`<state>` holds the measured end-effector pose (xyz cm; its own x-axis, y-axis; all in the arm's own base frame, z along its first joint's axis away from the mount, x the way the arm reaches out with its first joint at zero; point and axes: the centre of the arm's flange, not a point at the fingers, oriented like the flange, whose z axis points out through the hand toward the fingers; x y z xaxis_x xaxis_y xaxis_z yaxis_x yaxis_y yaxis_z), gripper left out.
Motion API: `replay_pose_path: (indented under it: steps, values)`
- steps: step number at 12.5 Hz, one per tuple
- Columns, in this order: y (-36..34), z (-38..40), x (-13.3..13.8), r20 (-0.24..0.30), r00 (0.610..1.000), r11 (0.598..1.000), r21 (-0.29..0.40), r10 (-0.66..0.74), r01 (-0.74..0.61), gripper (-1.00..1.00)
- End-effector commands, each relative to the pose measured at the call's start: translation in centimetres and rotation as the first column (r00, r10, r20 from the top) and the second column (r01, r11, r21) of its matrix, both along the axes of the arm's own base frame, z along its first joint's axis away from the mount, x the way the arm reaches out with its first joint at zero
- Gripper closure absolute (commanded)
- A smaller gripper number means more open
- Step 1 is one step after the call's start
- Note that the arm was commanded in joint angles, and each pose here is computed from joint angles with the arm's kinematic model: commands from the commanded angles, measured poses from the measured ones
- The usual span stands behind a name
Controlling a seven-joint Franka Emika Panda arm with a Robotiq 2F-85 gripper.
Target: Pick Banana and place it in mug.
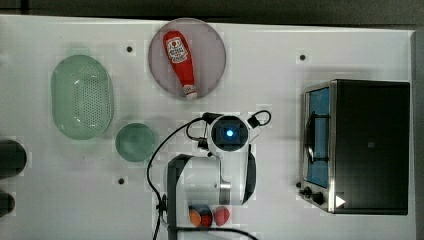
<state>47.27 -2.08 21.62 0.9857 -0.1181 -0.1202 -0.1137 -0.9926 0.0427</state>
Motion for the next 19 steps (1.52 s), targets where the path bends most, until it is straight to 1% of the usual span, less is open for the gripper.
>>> replay_pose_path:
  steps: [1, 2, 3, 4, 5, 6, 7, 8, 9, 10, 11, 12, 14, 16, 17, 19]
  values:
    - [-0.4, -3.6, -0.1, 0.008, 0.999, 0.999, 0.010, 0.042, -0.042, -1.00]
    - [-0.4, -4.6, -0.3, 0.000, 0.999, 0.999, 0.010, 0.039, -0.039, -1.00]
    - [-0.4, -5.2, -0.3, 0.012, 0.999, 0.999, 0.009, 0.039, -0.039, -1.00]
    - [-0.5, -5.9, -0.2, 0.037, 0.999, 0.999, 0.008, 0.037, -0.038, -1.00]
    - [-0.3, -6.2, -0.2, 0.047, 0.998, 0.999, 0.008, 0.040, -0.040, -0.93]
    - [-0.3, -6.5, -0.4, 0.048, 0.998, 0.999, 0.009, 0.039, -0.039, -0.69]
    - [-0.4, -6.6, -0.5, 0.047, 0.998, 0.999, 0.008, 0.034, -0.035, -0.40]
    - [-0.4, -6.2, -0.2, 0.065, 0.997, 0.999, 0.007, 0.035, -0.035, -0.16]
    - [-0.4, -6.1, -0.3, 0.066, 0.997, 0.999, 0.007, 0.034, -0.035, 0.08]
    - [-0.4, -5.9, -0.3, 0.069, 0.997, 0.999, 0.008, 0.035, -0.036, 0.27]
    - [-0.4, -5.7, -0.3, 0.071, 0.997, 0.999, 0.007, 0.033, -0.034, 0.37]
    - [-0.6, -5.1, -0.2, 0.080, 0.996, 1.000, 0.007, 0.029, -0.030, 0.37]
    - [-1.2, -2.5, 0.4, 0.121, 0.993, 1.000, 0.008, 0.006, -0.007, 0.37]
    - [-1.7, 1.8, 0.6, 0.111, 0.994, 1.000, 0.010, -0.007, 0.006, 0.37]
    - [-1.6, 5.2, 0.8, 0.114, 0.993, 1.000, 0.012, -0.007, 0.006, 0.37]
    - [-1.6, 10.3, 0.5, 0.099, 0.995, 1.000, 0.014, -0.008, 0.007, 0.37]
